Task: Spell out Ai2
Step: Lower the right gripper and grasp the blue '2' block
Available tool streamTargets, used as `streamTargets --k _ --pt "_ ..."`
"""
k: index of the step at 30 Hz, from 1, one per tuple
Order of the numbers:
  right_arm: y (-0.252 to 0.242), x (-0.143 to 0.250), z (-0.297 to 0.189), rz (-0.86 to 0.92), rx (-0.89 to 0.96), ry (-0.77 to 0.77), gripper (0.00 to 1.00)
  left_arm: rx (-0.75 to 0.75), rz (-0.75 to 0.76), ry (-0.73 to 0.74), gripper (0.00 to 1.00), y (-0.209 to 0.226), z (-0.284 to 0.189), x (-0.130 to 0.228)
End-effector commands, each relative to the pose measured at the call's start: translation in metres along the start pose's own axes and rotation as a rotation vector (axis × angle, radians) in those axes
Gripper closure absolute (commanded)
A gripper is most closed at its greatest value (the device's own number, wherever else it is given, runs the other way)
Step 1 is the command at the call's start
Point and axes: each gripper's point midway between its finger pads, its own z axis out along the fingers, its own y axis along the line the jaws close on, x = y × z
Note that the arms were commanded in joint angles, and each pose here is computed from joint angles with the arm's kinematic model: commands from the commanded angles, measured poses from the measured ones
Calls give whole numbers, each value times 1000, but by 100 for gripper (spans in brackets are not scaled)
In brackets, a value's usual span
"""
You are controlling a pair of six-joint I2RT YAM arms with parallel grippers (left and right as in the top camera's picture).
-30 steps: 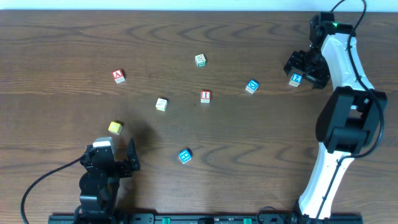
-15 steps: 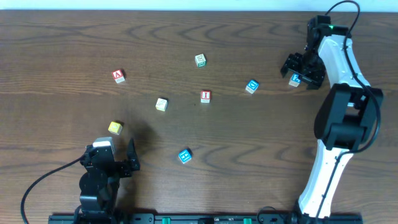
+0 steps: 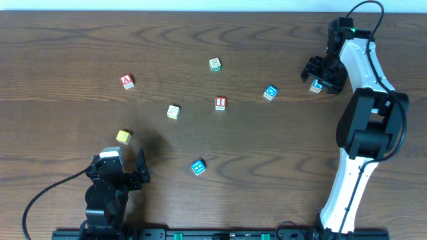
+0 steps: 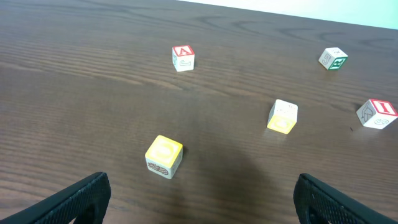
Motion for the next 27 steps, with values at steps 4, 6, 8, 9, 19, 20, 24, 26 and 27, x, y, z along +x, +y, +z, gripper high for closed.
streamTargets --k 4,6,8,9,19,20,24,26,27 --pt "0 7 18 -16 12 42 24 -14 7 15 5 3 3 8" --pt "0 6 18 -17 12 41 25 -14 7 15 5 3 3 8" --pt "-1 7 19 -16 13 44 30 -14 7 15 5 3 3 8" --pt "-1 7 19 -16 13 43 33 -14 7 15 5 3 3 8" --pt "-1 6 19 -15 12 40 56 -14 7 15 5 3 3 8" --pt "0 6 19 -16 12 40 57 -14 7 15 5 3 3 8" --pt "0 6 19 -16 12 40 63 -14 7 15 5 3 3 8" --pt "0 6 19 -16 12 41 67 -14 7 15 4 3 3 8" --pt "0 6 19 -16 12 41 68 -14 7 15 5 3 3 8"
